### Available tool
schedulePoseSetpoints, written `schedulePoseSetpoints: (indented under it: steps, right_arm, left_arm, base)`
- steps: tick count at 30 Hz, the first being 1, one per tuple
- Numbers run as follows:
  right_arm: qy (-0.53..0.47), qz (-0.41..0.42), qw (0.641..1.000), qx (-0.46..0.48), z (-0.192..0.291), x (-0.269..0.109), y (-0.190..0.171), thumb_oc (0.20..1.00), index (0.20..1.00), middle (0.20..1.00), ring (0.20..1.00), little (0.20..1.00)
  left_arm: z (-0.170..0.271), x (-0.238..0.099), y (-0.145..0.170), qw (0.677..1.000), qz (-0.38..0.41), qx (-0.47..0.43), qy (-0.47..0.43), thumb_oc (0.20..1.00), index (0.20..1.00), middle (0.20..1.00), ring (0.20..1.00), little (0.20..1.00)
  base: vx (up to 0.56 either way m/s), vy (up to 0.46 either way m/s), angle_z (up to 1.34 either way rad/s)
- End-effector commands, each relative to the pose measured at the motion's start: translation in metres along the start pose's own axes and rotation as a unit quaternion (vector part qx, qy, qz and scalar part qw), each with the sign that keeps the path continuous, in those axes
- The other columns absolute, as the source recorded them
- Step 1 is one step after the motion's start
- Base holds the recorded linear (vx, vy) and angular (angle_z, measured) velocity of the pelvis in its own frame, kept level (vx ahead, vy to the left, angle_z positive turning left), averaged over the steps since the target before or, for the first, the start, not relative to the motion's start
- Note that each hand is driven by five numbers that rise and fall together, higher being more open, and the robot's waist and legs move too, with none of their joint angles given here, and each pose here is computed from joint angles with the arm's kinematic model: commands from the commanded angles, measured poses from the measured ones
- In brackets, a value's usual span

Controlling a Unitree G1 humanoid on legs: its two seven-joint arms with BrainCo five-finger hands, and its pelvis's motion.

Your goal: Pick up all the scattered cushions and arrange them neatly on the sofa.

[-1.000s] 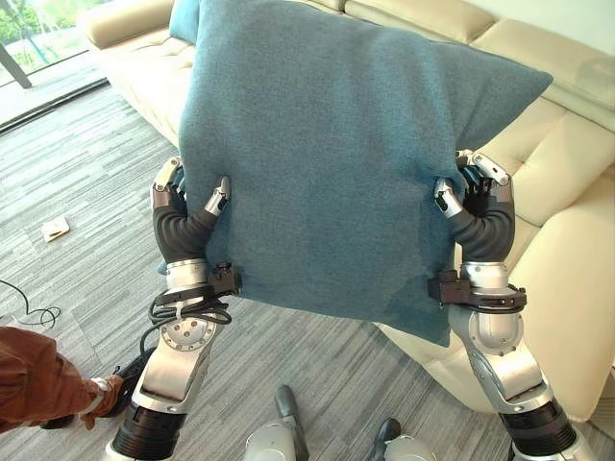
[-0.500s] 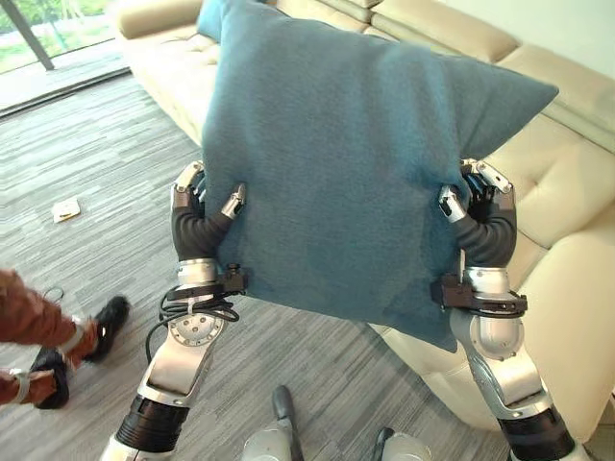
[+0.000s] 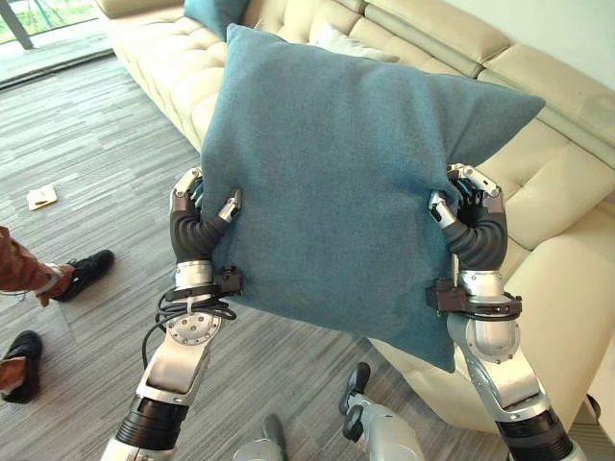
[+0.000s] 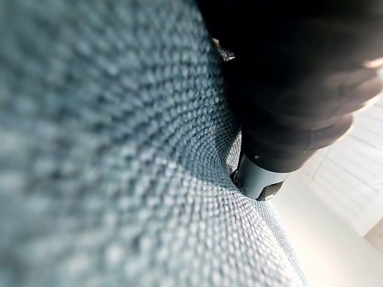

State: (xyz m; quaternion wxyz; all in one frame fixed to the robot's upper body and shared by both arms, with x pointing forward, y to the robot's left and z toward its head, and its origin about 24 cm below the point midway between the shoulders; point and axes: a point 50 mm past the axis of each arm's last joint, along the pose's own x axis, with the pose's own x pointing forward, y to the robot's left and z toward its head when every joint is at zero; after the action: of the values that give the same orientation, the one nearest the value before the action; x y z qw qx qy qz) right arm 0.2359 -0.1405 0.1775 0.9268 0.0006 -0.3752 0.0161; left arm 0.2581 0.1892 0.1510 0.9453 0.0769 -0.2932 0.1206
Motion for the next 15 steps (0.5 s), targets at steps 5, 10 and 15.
schedulePoseSetpoints:
  steps: [5, 10, 15]
  right_arm:
    - [-0.122, 0.053, 0.99, 0.056, 0.039, 0.012, 0.011, 0.2, 0.2, 0.2, 0.2, 0.2]
    - [-0.103, 0.049, 0.992, 0.049, 0.035, 0.011, 0.003, 0.2, 0.2, 0.2, 0.2, 0.2]
    - [-0.098, 0.054, 0.993, 0.037, 0.034, 0.009, 0.001, 0.2, 0.2, 0.2, 0.2, 0.2]
  left_arm:
    - [0.05, 0.002, -0.013, 0.988, -0.062, -0.025, -0.136, 0.2, 0.2, 0.2, 0.2, 0.2]
    - [0.046, 0.003, -0.008, 0.991, -0.045, -0.034, -0.122, 0.2, 0.2, 0.2, 0.2, 0.2]
    - [0.04, -0.002, -0.005, 0.993, -0.04, -0.037, -0.1, 0.2, 0.2, 0.2, 0.2, 0.2]
  base:
    - [0.4, -0.15, -0.01]
    - [0.22, -0.121, -0.58]
    - [0.16, 0.042, -0.83]
